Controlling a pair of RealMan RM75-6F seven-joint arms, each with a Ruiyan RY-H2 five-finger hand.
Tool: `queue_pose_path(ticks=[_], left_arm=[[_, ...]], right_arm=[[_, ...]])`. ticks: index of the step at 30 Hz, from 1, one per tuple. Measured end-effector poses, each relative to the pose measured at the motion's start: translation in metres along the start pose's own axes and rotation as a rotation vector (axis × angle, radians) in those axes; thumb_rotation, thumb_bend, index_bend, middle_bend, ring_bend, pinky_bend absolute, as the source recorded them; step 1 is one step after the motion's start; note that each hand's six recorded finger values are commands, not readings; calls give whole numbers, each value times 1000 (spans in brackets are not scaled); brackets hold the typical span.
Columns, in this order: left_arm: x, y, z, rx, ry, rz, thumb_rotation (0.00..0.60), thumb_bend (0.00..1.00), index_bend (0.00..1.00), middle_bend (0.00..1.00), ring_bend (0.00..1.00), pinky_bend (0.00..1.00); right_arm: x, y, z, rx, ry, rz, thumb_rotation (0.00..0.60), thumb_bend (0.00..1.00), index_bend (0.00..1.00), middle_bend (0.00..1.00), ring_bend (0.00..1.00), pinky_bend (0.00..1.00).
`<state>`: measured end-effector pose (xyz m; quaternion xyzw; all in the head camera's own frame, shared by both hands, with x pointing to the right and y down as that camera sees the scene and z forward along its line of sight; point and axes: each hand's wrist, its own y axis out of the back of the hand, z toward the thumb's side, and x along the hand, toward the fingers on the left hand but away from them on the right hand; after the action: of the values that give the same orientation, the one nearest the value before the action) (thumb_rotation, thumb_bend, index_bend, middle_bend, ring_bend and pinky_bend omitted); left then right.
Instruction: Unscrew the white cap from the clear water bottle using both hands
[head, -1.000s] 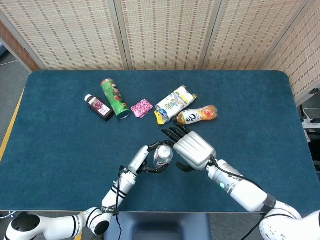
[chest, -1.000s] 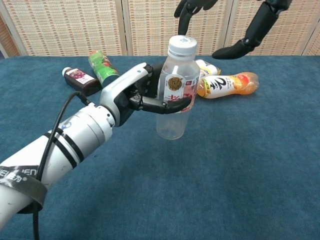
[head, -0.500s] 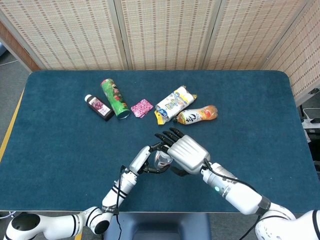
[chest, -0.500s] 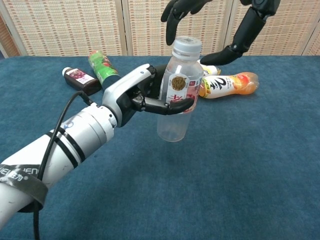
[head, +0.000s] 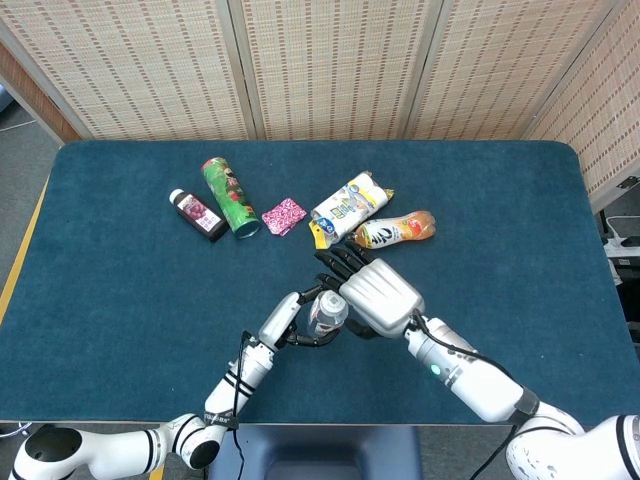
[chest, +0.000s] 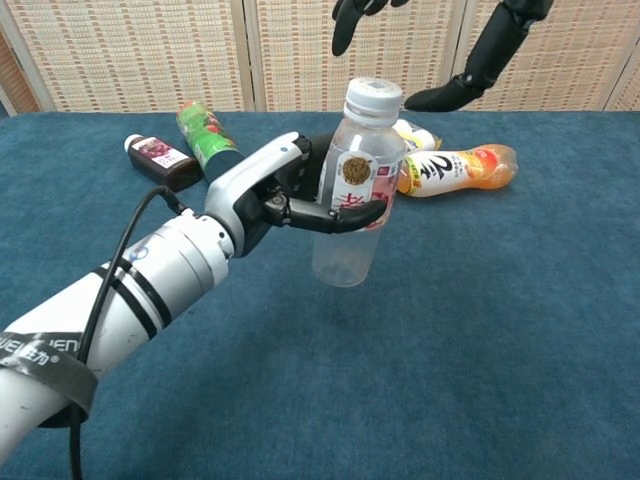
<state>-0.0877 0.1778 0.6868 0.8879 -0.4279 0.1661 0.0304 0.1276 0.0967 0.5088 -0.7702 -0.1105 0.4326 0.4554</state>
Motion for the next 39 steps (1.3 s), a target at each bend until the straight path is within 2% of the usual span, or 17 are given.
queue_pose_path(ticks=[7, 15, 21, 39], left_arm=[[0, 0, 0, 3, 1, -1, 600, 841, 701, 906, 614, 554], [-1, 1, -1, 3, 6, -5, 600, 840, 702, 906, 614, 555], [-1, 0, -1, 7, 3, -10, 600, 833, 702, 906, 614, 555], [-1, -5, -2, 24, -2, -19, 600, 832, 702, 906, 614, 554]], right_arm=[[-4, -4, 4, 13, -5, 16, 518, 294, 316, 0, 0, 0], [-4, -4, 3, 19, -21, 19, 519, 293, 329, 0, 0, 0], [-6, -3, 4, 23, -25, 11, 600, 294, 390, 0, 0, 0], [-10, -5, 7, 20, -42, 0, 600, 294, 528, 0, 0, 0]])
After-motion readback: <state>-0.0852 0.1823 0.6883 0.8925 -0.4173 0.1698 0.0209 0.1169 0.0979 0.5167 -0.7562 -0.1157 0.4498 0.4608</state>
